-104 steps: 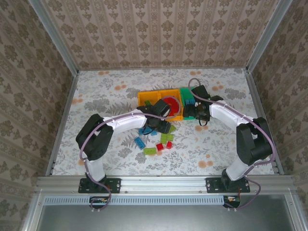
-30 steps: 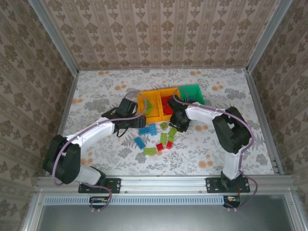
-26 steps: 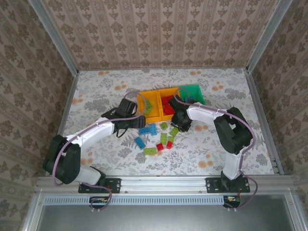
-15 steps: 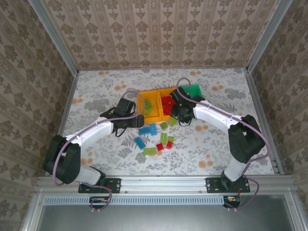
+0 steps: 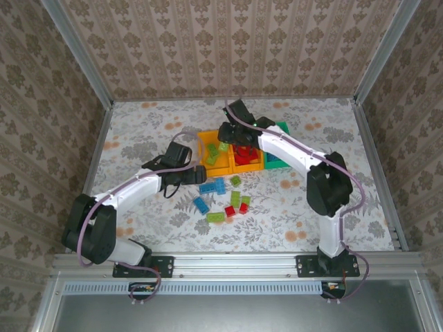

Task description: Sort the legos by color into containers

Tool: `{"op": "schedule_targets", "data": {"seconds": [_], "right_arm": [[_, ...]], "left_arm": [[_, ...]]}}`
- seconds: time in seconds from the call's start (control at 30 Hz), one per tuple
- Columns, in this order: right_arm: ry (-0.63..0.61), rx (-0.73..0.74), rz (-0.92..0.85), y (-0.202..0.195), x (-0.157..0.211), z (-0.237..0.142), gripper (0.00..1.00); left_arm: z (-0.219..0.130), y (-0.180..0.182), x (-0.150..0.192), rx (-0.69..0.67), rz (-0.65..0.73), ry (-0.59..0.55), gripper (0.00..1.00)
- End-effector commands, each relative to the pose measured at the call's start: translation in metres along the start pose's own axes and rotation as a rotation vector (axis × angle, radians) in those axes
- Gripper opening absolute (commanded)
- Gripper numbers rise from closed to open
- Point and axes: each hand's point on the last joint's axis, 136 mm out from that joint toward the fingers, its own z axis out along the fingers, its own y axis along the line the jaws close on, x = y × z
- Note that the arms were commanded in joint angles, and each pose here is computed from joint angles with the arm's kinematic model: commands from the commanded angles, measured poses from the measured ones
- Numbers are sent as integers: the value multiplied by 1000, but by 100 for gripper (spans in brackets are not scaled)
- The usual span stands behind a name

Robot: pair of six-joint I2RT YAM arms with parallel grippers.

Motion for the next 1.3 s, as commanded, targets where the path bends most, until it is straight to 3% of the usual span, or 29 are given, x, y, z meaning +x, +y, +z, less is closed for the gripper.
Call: {"op": "schedule_targets", "data": {"seconds": [0.0,0.17,0.23,0.43,0.67,0.77,0.97,1.27], "right_arm": [[11,-16,-71,12,-3,10,37],[58,-1,-85,10,5,26,48],[73,-3,-85,11,8,28,61],[61,-34,-94,17,11,4,75],[124,35,-137,-11,51,-37,76],[192,159,-88,-47,87,-55,76],[286,270,81,-88,167,-81,75],[376,330,72,-89,234,-86,70]], "left_arm": [[-2,3,6,3,-34,12,95],[-2,4,7,4,-39,15,96],[-2,4,7,2,-40,15,97],[0,4,8,1,-40,18,97],[1,6,9,-5,-38,19,98],[-1,8,10,-15,-36,8,98],[-7,13,3,-34,-29,-44,99],[-8,13,4,-28,-32,-53,99]]}}
